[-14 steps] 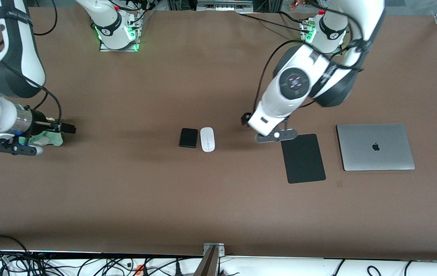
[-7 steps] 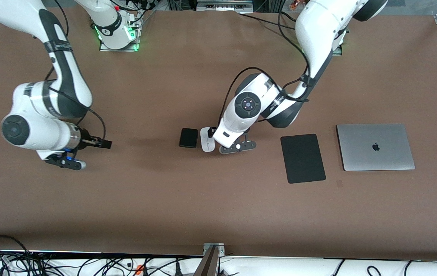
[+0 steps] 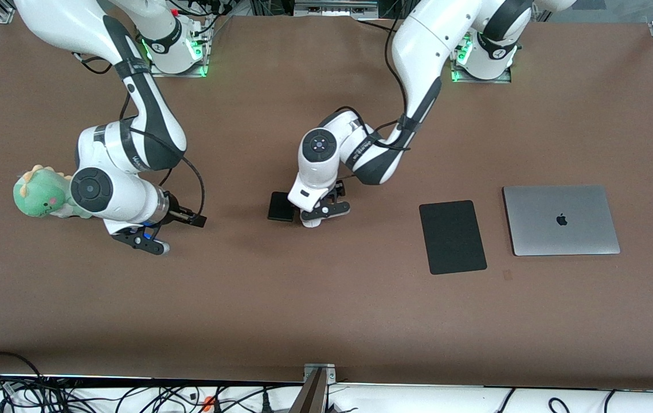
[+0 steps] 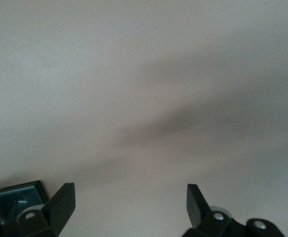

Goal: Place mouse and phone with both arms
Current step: 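Grasp the white mouse with the left gripper while the right gripper lowers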

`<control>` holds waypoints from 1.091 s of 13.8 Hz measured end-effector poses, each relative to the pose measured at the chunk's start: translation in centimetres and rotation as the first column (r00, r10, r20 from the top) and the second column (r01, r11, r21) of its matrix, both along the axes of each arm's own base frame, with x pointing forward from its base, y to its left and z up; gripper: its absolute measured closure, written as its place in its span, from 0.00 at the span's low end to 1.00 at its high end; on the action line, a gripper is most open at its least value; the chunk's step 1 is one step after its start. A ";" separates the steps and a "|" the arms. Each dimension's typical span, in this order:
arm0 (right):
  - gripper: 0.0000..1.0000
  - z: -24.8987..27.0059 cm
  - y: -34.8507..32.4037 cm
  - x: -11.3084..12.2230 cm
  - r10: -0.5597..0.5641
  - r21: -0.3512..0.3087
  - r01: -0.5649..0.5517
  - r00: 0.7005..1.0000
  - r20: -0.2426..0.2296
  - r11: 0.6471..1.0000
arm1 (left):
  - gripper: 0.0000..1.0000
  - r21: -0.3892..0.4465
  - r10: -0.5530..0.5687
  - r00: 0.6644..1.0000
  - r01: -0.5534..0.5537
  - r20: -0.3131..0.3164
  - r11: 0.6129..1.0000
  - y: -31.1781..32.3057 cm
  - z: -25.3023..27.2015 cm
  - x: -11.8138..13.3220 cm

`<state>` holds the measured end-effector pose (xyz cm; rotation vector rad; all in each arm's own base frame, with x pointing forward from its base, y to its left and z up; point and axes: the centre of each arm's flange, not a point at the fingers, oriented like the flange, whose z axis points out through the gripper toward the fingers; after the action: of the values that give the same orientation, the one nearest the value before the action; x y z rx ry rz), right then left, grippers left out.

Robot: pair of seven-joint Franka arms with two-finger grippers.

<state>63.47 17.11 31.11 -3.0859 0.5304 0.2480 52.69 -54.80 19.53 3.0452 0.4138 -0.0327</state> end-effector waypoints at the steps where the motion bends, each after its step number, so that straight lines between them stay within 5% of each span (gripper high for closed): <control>1: 0.00 -0.2 0.3 0.0 0.001 0.000 -0.001 1.000 0.001 1.000 | 0.00 0.000 -0.002 1.000 0.002 0.002 1.000 -0.3 -0.4 0.0; 13: 0.00 -1.5 1.3 -0.4 0.005 -0.006 -0.005 1.000 -0.010 1.000 | 0.00 0.004 0.007 1.000 -0.007 0.010 1.000 0.1 -2.3 0.7; 15: 0.00 -1.5 1.3 -0.4 0.005 -0.006 -0.005 1.000 -0.011 1.000 | 0.14 0.003 0.006 1.000 -0.006 0.011 1.000 0.1 -2.3 0.7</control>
<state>63.08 18.43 29.57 -3.0939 0.5246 0.2634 53.39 -54.75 17.23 3.0456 0.4232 -0.0151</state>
